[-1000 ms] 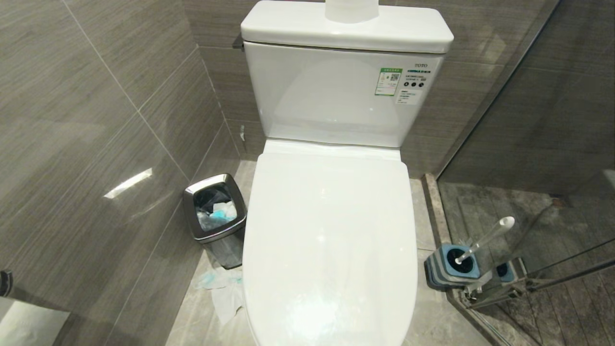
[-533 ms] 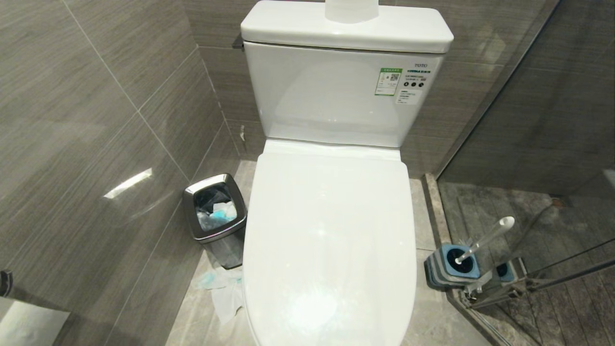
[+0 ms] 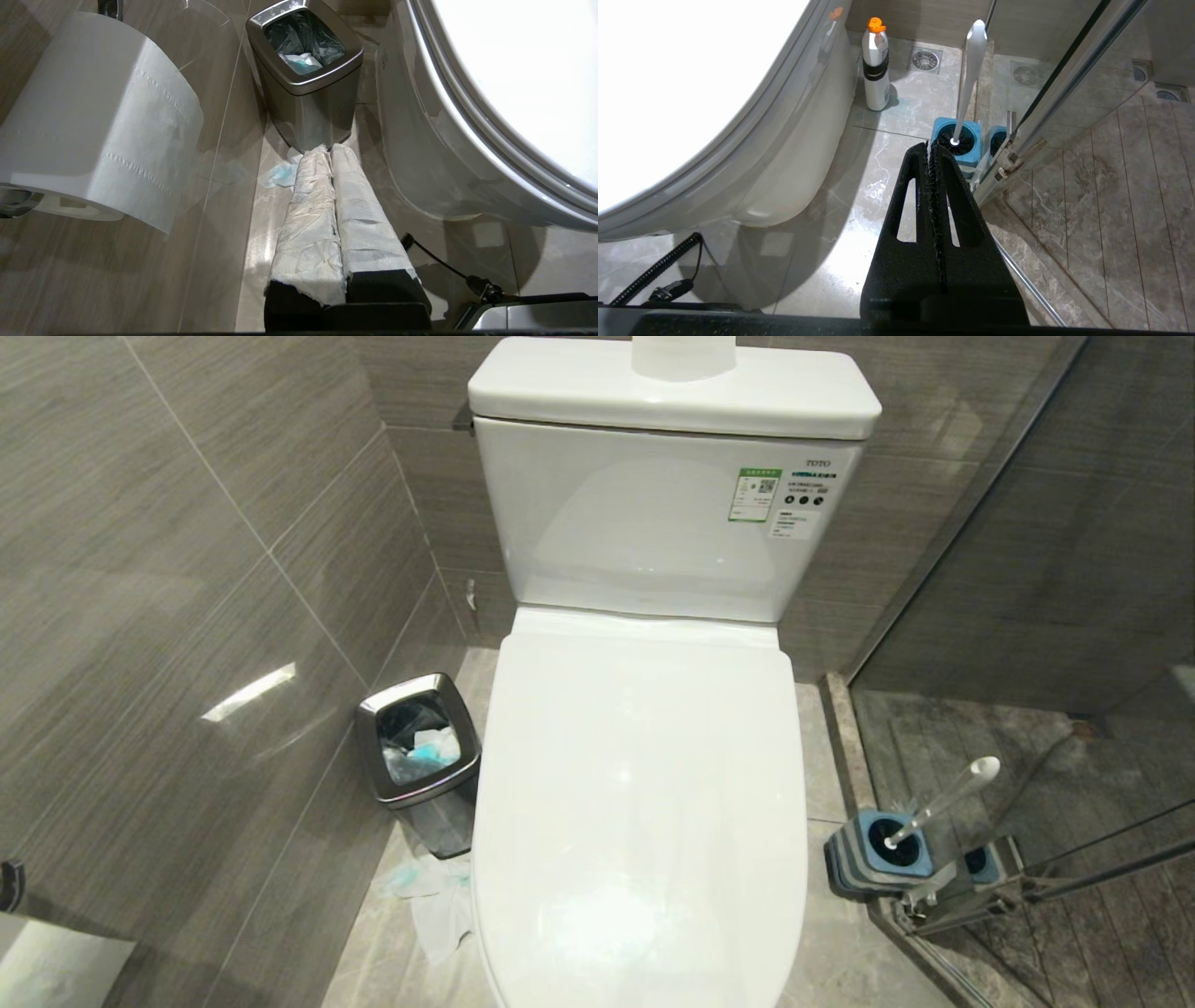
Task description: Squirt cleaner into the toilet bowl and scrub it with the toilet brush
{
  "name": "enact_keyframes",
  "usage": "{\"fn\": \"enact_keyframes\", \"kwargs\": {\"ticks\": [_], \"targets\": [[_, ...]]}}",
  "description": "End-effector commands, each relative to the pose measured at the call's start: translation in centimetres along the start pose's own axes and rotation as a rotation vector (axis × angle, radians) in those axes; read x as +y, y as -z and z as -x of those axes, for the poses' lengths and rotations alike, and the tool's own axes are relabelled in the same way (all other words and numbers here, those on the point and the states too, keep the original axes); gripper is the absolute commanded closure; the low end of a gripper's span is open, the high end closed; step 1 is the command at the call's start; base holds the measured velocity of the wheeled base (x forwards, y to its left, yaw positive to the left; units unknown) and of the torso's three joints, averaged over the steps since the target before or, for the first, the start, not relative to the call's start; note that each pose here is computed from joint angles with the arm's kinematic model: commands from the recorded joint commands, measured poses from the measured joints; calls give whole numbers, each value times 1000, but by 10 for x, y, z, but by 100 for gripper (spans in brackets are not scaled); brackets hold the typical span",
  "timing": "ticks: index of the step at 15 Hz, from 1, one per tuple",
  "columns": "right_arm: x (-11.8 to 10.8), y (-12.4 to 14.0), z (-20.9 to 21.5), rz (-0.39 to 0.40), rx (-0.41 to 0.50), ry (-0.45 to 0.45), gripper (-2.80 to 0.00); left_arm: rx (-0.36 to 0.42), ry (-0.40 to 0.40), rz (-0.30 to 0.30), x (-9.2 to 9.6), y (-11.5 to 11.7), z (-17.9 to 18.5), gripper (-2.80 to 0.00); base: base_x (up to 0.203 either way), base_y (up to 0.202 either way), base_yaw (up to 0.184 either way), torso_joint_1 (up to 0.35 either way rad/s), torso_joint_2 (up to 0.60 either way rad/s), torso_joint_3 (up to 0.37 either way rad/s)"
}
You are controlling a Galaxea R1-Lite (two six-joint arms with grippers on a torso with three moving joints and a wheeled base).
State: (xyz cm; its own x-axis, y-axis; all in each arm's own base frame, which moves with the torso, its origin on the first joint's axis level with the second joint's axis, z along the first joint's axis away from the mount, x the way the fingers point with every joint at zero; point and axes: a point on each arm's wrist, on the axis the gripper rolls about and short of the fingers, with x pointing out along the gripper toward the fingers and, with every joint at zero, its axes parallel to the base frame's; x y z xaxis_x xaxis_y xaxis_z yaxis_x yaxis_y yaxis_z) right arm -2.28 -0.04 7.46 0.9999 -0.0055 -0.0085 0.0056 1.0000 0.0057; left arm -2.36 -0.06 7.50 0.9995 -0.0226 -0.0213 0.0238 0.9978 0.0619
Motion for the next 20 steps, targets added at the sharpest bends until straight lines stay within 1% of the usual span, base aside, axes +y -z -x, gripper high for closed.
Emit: {"fn": "enact_keyframes", "kwargs": {"ticks": [1,20], "targets": [[0,0,0,0,1,-1,0,3,-1,4,0,0,0,0,0,0,0,0,0,0],[0,0,0,0,1,-1,0,2,-10,7,0,0,0,0,0,0,0,0,0,0]]}}
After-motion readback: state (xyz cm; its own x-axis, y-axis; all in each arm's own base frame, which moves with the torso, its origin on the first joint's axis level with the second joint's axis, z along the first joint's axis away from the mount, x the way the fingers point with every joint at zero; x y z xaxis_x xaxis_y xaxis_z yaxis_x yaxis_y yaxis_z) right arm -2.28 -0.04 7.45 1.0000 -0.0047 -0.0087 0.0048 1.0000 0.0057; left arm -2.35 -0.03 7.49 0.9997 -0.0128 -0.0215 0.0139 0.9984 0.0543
